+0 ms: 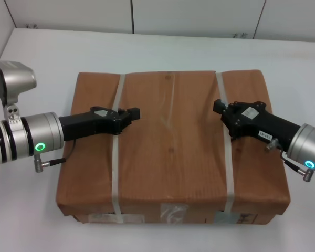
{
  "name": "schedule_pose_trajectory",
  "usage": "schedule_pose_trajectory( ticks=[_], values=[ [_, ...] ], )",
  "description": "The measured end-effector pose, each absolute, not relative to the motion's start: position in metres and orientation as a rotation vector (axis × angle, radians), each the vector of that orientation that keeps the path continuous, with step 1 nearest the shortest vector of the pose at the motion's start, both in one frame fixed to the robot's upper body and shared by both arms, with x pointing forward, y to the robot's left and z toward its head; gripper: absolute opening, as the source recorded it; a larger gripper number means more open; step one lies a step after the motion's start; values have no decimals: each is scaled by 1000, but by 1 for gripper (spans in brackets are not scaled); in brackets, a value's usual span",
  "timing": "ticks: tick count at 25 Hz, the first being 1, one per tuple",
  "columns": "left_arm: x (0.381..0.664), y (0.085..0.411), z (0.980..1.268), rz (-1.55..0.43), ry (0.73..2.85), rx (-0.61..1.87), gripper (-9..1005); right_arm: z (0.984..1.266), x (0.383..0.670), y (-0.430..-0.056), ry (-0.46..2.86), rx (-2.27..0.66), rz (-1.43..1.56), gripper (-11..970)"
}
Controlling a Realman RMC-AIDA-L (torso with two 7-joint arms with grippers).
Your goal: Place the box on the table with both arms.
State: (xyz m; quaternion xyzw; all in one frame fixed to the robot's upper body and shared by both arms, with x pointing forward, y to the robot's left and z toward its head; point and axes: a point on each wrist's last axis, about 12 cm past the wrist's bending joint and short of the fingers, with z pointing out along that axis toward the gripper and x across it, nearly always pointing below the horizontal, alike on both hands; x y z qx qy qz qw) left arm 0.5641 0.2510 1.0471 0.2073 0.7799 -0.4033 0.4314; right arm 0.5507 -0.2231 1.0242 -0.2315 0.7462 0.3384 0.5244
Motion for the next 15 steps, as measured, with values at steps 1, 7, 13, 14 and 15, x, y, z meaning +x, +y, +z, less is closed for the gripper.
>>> schedule_pose_trajectory(
  ticks=[1, 7, 13, 14, 15],
  values=[
    [564, 251, 1046, -997, 1950, 516, -1, 1023, 551, -222, 1796, -554, 807, 4],
    [567, 251, 1038, -908, 1991, 517, -1, 1015, 556, -212, 1873, -551, 769, 4],
    [569, 241, 1027, -819, 2047, 556, -2, 1009, 560, -205, 1949, -560, 727, 4],
    [569, 239, 1025, -806, 2055, 564, -2, 1008, 561, -204, 1956, -563, 721, 4],
    [570, 237, 1024, -790, 2064, 572, -2, 1008, 562, -202, 1965, -563, 715, 4]
  ],
)
